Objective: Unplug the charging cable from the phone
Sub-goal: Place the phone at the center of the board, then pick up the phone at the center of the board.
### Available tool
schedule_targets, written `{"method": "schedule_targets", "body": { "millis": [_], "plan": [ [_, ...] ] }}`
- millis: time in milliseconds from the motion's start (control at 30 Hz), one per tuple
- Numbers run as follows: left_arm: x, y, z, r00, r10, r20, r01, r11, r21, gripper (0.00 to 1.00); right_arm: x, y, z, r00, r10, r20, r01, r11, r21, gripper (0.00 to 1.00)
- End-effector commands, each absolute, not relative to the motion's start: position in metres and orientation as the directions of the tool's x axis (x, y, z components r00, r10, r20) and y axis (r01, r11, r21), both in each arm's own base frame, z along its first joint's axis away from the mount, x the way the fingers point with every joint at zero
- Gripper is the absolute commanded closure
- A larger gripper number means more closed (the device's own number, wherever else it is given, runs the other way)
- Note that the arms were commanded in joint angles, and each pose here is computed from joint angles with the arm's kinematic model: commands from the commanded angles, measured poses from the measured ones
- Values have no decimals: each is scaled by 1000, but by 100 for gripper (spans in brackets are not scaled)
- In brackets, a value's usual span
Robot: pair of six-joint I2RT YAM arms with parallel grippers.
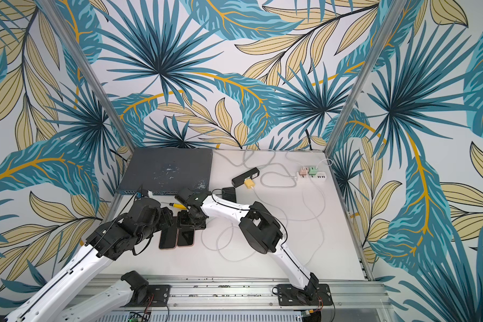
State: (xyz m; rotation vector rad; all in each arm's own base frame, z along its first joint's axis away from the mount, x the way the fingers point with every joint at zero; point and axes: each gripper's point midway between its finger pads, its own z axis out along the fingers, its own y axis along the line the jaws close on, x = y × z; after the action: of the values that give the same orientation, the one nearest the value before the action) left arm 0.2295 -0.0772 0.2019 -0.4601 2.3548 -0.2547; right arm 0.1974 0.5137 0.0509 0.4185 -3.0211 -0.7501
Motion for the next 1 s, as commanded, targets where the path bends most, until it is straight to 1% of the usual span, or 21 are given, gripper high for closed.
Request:
{"method": "schedule_targets", "body": {
  "millis": [0,233,400,467,667,800,900,967],
  "plan": [
    [232,-76,200,-680,-395,-618,-258,918,-302,31,193,516,52,-954,-290,-73,-291,843,453,20],
    [231,-76,199,-681,-393,-618,-259,918,-299,31,206,484,47,-961,-255,-109,-277,877,391,19],
    [231,-78,197,-684,-398,-611,-255,915,-311,31,221,459,52,-960,-235,-156,-275,897,346,19],
    [231,-80,196,-689,-398,-606,-251,915,-315,31,230,447,58,-947,-244,-207,-298,907,297,19],
    [231,-84,189,-706,-394,-589,-244,916,-319,31,245,413,64,-936,-249,-249,-307,923,233,19],
    [232,-89,185,-714,-399,-576,-241,912,-333,31,251,412,70,-920,-279,-274,-341,916,213,19],
    [232,-92,183,-728,-391,-563,-230,913,-336,31,263,403,77,-901,-295,-317,-354,923,147,19],
    [230,-96,181,-741,-385,-549,-222,913,-341,31,272,392,77,-896,-301,-326,-352,930,109,18]
  ]
}}
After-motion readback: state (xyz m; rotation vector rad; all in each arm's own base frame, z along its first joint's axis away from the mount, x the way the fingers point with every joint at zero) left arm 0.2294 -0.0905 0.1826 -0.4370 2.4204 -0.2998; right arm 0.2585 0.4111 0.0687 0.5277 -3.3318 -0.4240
